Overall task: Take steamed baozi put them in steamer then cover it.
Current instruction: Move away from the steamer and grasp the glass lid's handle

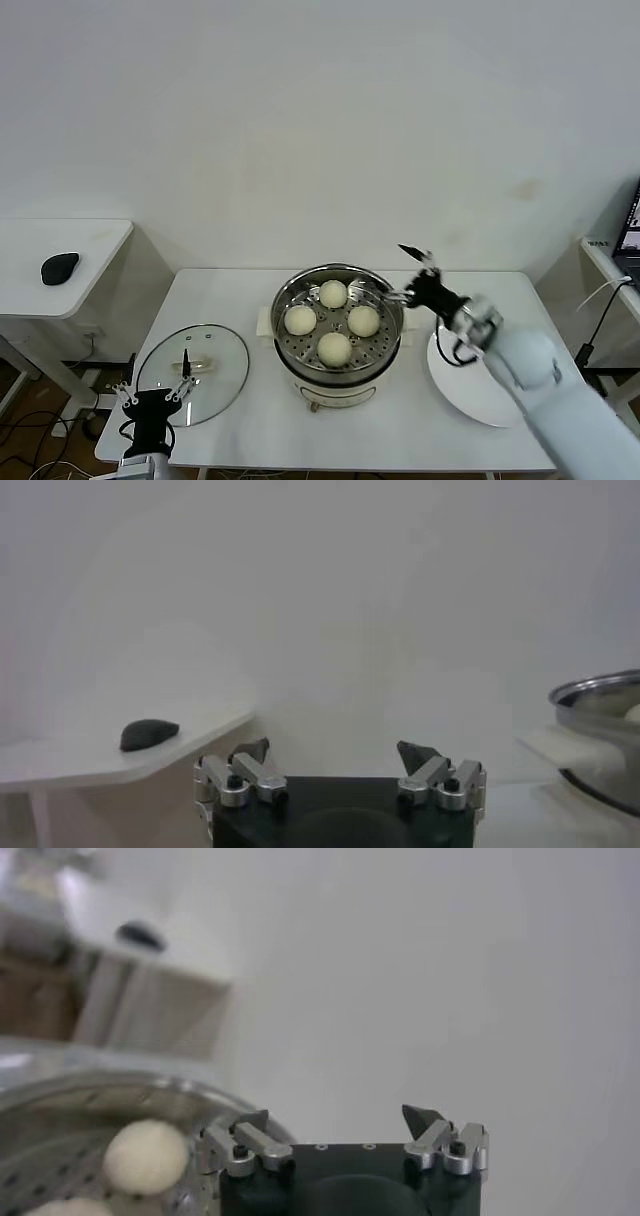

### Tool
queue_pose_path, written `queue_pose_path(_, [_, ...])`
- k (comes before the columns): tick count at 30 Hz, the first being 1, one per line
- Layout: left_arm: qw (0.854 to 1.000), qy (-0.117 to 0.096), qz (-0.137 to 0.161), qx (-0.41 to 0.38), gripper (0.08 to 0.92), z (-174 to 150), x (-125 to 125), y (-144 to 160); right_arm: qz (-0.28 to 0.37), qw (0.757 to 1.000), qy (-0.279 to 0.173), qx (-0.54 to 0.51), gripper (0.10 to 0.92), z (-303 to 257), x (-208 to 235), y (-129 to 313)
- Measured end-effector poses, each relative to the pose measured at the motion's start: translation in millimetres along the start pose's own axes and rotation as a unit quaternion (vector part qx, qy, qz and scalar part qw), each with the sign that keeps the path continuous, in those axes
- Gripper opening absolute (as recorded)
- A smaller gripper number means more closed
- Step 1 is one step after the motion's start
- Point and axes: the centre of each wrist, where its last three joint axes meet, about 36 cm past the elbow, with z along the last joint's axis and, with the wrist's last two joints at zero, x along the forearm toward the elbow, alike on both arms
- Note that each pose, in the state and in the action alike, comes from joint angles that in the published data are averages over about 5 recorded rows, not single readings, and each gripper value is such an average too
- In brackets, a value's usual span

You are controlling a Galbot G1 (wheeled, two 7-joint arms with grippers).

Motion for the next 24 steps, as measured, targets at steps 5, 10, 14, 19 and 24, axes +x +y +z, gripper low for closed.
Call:
queue_pose_path(5, [0.995,-0.011,0.003,-0.097,0.823,19,-3,12,0.097,0.994,0.022,-0.043,0.823,34,67,8])
queue_pose_path(10, [0.970,-0.025,0.035,-0.240,0.823,42,1,35,0.188,0.979,0.059,-0.059,0.823,55,133,13])
queue_pose_path(14, [0.932,-0.043,0.068,-0.353,0.823,58,5,56,0.248,0.964,0.074,-0.065,0.823,62,166,15])
queue_pose_path(19, [0.876,-0.064,0.109,-0.466,0.823,76,3,77,0.308,0.945,0.089,-0.066,0.823,66,194,15])
queue_pose_path(24, [0.829,-0.070,0.143,-0.537,0.823,92,-9,92,0.349,0.929,0.102,-0.065,0.823,68,216,17])
